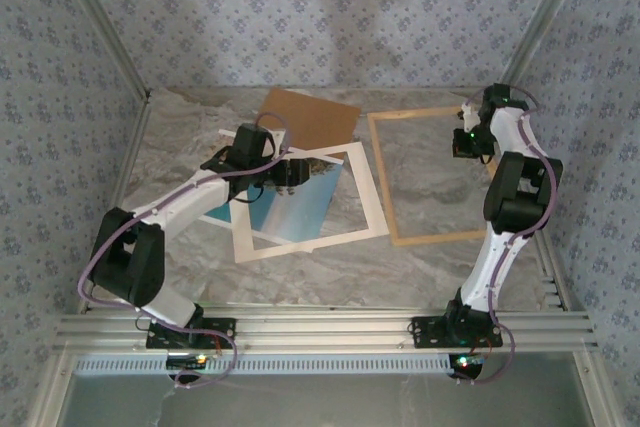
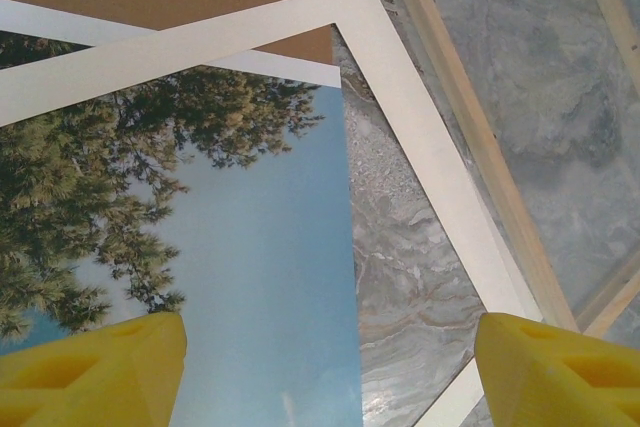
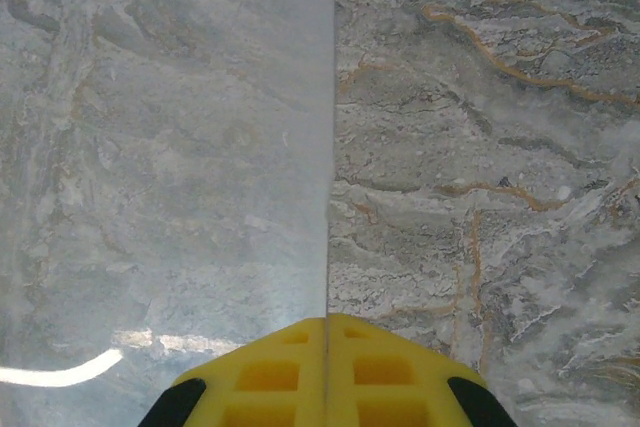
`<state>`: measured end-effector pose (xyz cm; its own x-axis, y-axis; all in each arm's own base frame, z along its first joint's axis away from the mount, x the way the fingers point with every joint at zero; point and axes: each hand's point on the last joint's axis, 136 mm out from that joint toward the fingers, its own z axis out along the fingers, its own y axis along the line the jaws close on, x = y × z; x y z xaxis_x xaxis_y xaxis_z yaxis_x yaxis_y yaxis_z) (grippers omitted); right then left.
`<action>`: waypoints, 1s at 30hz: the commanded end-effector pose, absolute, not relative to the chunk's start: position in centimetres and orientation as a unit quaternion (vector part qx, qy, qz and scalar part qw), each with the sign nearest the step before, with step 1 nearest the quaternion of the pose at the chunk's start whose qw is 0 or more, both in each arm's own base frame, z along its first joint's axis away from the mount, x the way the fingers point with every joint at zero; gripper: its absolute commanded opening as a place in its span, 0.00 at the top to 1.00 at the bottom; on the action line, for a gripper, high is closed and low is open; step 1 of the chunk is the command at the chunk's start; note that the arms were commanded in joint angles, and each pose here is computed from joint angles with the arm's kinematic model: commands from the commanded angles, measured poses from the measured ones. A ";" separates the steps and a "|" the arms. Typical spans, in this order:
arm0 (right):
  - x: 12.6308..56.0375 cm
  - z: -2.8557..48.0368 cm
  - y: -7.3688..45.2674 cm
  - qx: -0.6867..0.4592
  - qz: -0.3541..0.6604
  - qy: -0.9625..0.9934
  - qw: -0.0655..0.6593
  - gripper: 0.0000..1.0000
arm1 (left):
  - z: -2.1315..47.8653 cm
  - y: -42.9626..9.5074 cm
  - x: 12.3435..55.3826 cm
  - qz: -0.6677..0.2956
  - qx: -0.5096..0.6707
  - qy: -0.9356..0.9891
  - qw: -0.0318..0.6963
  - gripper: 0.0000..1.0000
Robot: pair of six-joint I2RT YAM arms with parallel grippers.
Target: Put the photo into the frame
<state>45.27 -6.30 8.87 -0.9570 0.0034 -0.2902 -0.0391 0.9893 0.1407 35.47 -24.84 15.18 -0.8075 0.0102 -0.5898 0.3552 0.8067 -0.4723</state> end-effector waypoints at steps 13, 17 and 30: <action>46.2 9.9 -5.3 -0.018 0.116 0.979 0.165 1.00 | 16.3 -25.9 36.2 -0.305 0.114 0.895 0.304 0.24; 46.0 11.2 -4.8 -0.024 0.129 0.975 0.179 1.00 | 16.3 -25.9 36.2 -0.305 0.113 0.896 0.303 0.24; 45.8 12.1 -4.4 -0.031 0.135 0.973 0.183 1.00 | 16.2 -25.9 36.1 -0.304 0.113 0.897 0.300 0.24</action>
<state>45.81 -4.70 9.98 -0.9456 0.0016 -0.3253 -0.0814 0.9670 0.2415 35.80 -25.09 15.06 -0.8090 0.0122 -0.5876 0.3551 0.8068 -0.4721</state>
